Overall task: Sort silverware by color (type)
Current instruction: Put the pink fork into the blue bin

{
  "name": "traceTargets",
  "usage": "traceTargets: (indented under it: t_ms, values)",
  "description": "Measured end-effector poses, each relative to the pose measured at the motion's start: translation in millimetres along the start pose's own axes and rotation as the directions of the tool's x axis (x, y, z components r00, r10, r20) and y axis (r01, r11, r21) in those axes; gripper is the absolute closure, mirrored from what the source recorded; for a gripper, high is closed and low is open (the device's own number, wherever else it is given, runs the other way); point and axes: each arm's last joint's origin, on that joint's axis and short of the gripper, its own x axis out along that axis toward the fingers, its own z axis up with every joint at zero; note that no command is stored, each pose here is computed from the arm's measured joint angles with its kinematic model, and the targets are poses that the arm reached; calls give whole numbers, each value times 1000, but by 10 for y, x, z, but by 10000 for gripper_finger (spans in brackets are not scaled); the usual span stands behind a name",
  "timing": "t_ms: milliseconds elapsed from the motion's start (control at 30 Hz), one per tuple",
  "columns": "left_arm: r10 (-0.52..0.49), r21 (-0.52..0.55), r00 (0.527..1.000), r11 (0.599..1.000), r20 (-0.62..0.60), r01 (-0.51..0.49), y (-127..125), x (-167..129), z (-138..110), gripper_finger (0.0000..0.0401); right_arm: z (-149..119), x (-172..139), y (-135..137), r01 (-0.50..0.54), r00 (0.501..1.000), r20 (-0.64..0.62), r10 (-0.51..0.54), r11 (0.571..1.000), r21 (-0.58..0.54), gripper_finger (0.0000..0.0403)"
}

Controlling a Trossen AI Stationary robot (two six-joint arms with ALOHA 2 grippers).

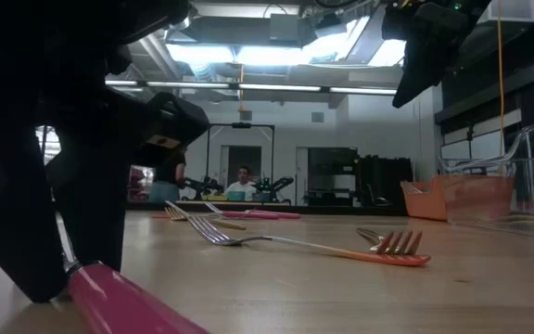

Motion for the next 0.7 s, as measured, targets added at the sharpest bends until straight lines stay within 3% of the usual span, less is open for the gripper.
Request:
traceTargets:
  t_ms: [433, 700]
  values:
    - [24, 1, 1000, 1000, -5, -24, 8, 13, -12, 373, 0, 0, 0, 0, 1000, 0, 0, 1000, 0, 368]
    - [38, 1, 999, 999, -1, -38, 8, 8, -5, 381, 0, 0, 0, 0, 1000, 0, 0, 1000, 0, 368]
